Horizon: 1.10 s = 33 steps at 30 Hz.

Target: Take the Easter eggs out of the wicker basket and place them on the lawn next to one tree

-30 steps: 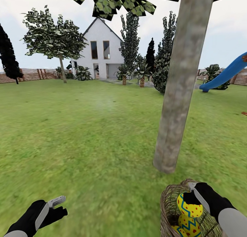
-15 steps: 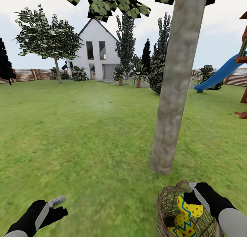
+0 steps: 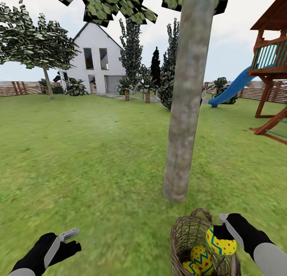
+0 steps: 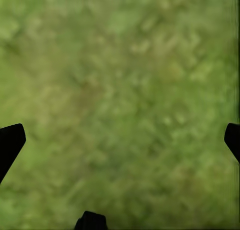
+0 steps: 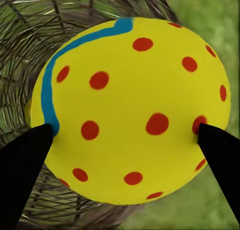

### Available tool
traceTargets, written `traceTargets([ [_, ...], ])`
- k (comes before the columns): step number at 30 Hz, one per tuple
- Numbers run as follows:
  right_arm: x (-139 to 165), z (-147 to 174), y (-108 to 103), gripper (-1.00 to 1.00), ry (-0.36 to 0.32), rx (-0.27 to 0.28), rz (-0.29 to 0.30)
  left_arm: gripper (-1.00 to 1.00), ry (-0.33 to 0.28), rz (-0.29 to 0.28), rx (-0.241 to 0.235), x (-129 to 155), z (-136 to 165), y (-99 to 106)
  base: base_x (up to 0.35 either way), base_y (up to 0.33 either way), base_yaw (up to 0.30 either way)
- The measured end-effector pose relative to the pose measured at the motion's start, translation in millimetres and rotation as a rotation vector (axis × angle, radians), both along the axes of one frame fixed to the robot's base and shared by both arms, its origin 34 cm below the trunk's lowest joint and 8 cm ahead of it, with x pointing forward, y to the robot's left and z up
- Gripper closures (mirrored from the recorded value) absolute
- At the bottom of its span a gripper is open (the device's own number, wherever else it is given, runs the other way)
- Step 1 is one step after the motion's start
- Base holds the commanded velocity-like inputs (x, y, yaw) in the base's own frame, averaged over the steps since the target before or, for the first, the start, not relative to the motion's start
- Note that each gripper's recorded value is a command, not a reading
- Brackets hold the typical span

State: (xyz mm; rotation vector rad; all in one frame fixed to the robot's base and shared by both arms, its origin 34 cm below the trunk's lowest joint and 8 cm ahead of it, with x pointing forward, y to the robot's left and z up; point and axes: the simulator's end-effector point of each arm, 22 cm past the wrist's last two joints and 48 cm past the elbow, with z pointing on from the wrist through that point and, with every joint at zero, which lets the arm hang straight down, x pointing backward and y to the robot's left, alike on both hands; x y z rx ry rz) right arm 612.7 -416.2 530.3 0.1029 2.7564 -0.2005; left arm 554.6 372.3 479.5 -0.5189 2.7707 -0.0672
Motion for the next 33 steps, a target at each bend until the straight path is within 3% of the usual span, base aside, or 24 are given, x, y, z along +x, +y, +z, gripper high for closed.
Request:
traceTargets([
  [33,8.4,69.1,-9.5,1.0,-0.006,-0.003,-0.013,-1.0,-0.004,-0.001,-0.001,9.9,66.7,-0.8,0.0,0.0,-0.284],
])
